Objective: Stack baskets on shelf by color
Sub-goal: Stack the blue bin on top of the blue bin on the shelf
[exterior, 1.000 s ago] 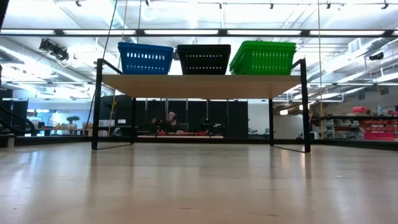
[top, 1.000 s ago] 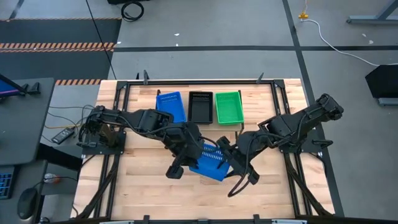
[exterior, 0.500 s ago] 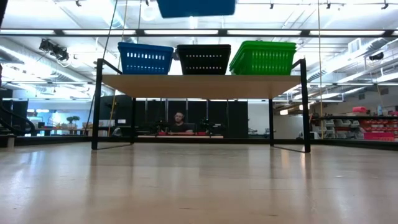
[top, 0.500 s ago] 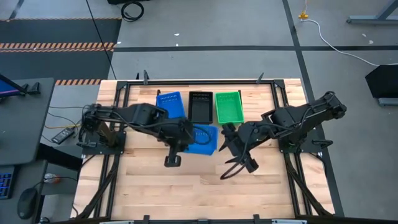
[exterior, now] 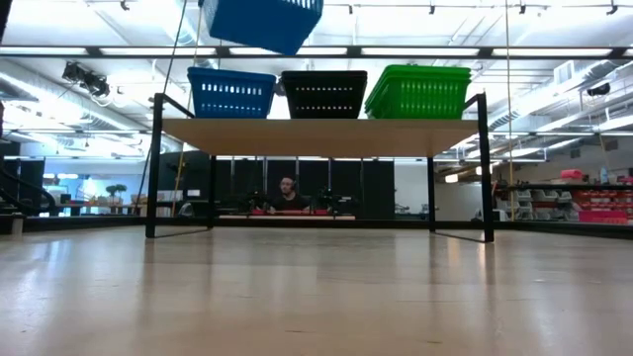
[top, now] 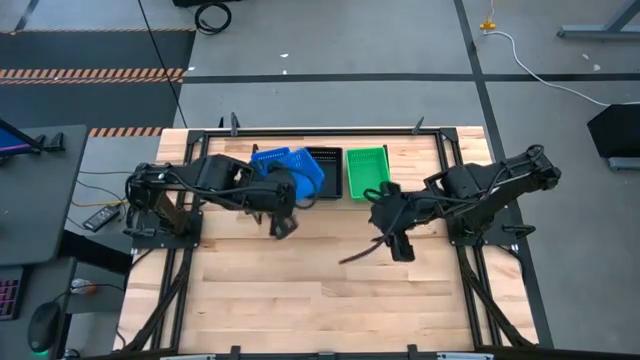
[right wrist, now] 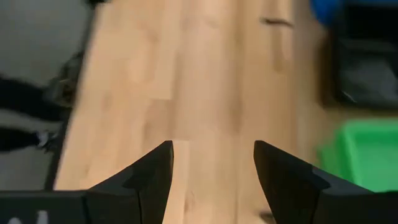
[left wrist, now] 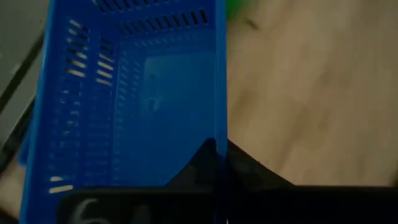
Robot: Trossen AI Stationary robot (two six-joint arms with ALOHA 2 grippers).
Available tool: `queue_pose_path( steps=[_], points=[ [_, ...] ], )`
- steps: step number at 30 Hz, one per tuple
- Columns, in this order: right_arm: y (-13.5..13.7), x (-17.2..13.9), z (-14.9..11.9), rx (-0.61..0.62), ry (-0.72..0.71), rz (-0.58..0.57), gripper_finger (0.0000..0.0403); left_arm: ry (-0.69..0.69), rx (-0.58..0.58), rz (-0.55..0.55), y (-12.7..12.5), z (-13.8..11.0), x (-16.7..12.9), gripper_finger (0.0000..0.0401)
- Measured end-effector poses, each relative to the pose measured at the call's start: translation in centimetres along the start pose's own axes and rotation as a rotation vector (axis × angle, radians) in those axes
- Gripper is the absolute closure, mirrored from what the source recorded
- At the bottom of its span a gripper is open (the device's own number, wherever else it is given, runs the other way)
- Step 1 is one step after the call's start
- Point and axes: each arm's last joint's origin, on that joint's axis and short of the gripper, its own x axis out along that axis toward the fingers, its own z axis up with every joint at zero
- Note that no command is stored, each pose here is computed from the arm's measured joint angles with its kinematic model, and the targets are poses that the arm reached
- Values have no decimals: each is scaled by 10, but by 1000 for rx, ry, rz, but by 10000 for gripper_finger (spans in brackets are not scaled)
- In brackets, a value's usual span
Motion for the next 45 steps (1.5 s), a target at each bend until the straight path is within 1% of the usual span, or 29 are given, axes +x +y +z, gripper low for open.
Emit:
queue_pose_path(
  steps=[2, 4, 8, 13, 16, 18, 20, 22, 24, 27, 30, 33, 36, 40, 45],
  points=[
    [-3, 0, -3, 80, 23, -67, 174, -28, -140, 48, 4, 2, 3, 393],
    [-7, 0, -6, 142, 51, -107, 174, -42, -271, 73, 7, 5, 5, 393],
    [-9, 0, -11, 182, 96, -128, 174, -70, -447, 105, 15, 9, 8, 393],
    [-10, 0, -14, 183, 131, -140, 174, -166, -545, 195, 21, 12, 9, 393],
    [-12, -1, -16, 203, 144, -175, 174, -216, -597, 238, 24, 14, 10, 393],
    [-16, -1, -18, 235, 158, -233, 174, -246, -650, 267, 24, 13, 13, 393],
    [-22, -3, -23, 311, 182, -315, 175, -254, -704, 283, 22, 11, 17, 393],
    [-29, -4, -26, 384, 203, -385, 177, -258, -729, 303, 20, 8, 23, 393],
    [-36, -6, -29, 417, 226, -443, 179, -251, -744, 326, 18, 5, 31, 394],
    [-45, -7, -32, 442, 246, -498, 184, -220, -825, 336, 16, 0, 42, 394],
    [-54, -8, -33, 429, 279, -525, 187, -226, -909, 340, 13, -3, 47, 394],
    [-58, -10, -37, 378, 336, -538, 187, -244, -984, 346, 12, -2, 52, 394],
    [-59, -13, -40, 310, 372, -533, 187, -260, -1048, 361, 17, 1, 55, 394],
    [-61, -16, -39, 252, 363, -524, 187, -259, -1096, 395, 22, 6, 66, 394],
    [-65, -15, -38, 227, 371, -519, 187, -190, -1132, 418, 30, 12, 82, 394]
  ],
)
